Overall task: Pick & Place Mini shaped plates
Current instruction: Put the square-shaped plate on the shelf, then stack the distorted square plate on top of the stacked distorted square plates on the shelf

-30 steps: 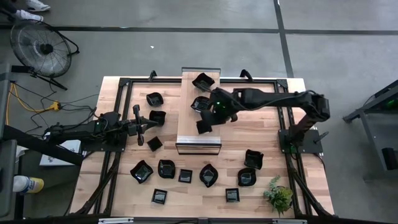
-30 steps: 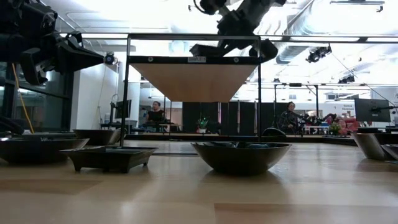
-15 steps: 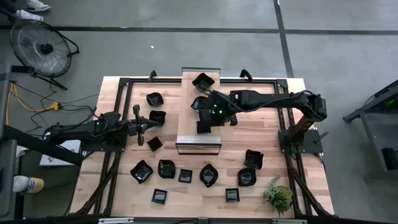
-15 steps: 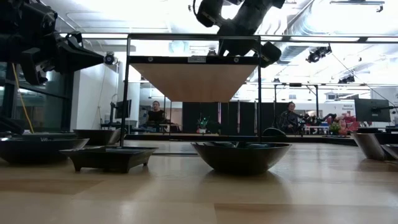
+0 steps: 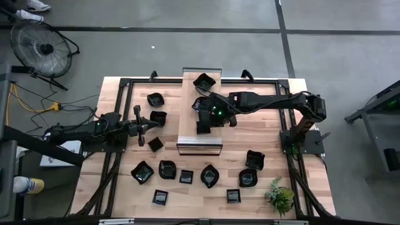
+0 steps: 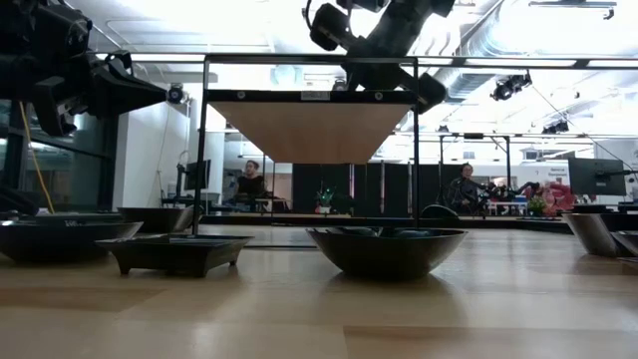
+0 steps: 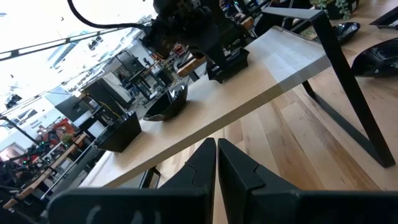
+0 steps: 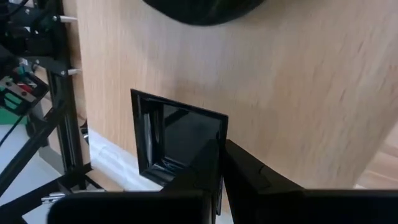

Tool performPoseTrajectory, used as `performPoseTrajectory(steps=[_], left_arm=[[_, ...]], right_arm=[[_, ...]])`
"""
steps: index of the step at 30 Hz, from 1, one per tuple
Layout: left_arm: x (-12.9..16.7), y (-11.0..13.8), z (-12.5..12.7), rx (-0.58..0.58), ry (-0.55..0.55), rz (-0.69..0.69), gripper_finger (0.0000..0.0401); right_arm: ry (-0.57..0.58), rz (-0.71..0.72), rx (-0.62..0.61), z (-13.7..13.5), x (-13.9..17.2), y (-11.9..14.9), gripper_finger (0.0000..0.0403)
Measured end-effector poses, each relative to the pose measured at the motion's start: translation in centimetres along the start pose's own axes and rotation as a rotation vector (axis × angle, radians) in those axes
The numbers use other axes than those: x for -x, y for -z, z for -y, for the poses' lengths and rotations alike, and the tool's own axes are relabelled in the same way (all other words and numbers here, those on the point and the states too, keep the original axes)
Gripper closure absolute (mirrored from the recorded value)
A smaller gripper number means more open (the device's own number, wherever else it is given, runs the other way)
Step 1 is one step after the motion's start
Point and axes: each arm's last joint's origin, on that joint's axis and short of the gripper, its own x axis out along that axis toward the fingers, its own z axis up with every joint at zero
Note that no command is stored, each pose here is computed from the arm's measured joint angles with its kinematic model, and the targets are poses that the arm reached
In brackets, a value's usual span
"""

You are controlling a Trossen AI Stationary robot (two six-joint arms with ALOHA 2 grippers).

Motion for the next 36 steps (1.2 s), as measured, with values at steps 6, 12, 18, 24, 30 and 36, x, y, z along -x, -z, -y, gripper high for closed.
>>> performPoseTrajectory(steps=[6, 12, 18, 24, 30, 36], left_arm=[[0.0, 0.0, 0.0, 0.000, 0.000, 0.000, 0.0389], [0.0, 0.0, 0.0, 0.000, 0.000, 0.000, 0.0389], [0.0, 0.0, 0.0, 0.000, 0.000, 0.000, 0.0389], [0.0, 0.0, 0.0, 0.000, 0.000, 0.000, 0.0389], [0.0, 0.0, 0.0, 0.000, 0.001, 0.000, 0.0389], [0.0, 0.0, 0.0, 0.000, 0.000, 0.000, 0.0389]], right_arm=[[0.000, 0.019, 0.031, 0.0, 0.0, -0.1, 0.0388], [0.001, 0.019, 0.053, 0.0, 0.0, -0.1, 0.0368], [-0.002, 0.018, 0.085, -0.1, 0.0, -0.1, 0.0320], [-0.021, 0.024, 0.155, -0.2, 0.8, 0.2, 0.0281], [-0.013, 0.041, 0.209, -0.1, 2.8, 1.2, 0.0265], [0.172, 0.104, 0.242, 1.7, 5.4, 3.5, 0.0264]])
